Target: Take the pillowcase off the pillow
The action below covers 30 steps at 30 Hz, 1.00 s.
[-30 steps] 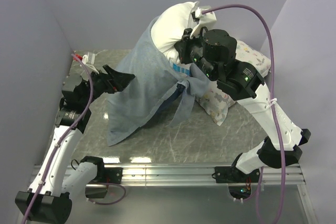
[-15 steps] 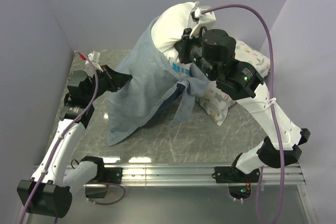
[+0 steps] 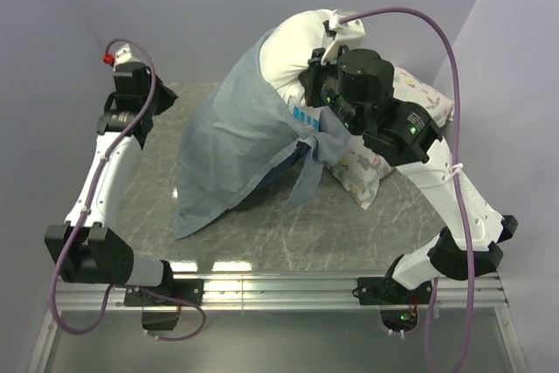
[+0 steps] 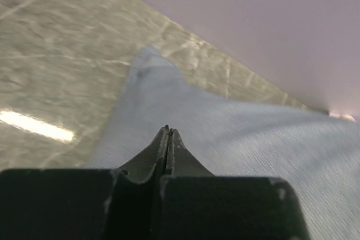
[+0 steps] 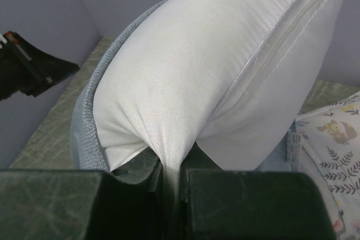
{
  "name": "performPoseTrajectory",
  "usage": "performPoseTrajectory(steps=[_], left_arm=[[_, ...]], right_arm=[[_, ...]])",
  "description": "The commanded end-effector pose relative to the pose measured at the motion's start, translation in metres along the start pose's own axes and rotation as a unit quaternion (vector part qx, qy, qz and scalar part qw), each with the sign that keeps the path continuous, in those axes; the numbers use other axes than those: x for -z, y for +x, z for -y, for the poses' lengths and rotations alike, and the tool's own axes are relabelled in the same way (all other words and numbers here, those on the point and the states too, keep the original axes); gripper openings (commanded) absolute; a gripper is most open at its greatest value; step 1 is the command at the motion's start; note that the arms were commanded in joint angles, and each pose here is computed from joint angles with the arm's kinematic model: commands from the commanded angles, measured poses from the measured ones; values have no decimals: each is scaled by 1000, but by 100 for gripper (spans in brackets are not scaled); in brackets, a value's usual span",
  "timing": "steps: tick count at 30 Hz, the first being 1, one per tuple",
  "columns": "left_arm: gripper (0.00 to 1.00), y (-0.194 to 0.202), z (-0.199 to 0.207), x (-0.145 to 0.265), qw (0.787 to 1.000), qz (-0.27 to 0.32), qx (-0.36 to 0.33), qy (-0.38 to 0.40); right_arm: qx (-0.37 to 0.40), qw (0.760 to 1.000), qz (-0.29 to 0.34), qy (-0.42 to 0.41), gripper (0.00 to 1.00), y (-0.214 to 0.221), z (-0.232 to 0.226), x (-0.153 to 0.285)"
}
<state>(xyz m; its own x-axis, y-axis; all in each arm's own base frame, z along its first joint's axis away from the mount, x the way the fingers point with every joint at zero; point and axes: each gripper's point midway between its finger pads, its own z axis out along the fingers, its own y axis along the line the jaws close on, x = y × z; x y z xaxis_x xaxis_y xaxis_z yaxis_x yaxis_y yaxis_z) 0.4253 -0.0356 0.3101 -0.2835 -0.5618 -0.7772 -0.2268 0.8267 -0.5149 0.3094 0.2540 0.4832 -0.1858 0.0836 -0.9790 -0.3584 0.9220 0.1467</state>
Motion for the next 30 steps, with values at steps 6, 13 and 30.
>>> performPoseTrajectory(steps=[6,13,30], left_arm=[[30,-33,68,54,980,0,-28,198],[67,0,95,105,940,-47,-59,333],[63,91,108,124,899,-130,-109,403]], right_arm=[[-63,991,120,15,0,-71,30,41],[-65,991,116,5,0,-70,26,40],[-75,991,107,-17,0,-63,16,35]])
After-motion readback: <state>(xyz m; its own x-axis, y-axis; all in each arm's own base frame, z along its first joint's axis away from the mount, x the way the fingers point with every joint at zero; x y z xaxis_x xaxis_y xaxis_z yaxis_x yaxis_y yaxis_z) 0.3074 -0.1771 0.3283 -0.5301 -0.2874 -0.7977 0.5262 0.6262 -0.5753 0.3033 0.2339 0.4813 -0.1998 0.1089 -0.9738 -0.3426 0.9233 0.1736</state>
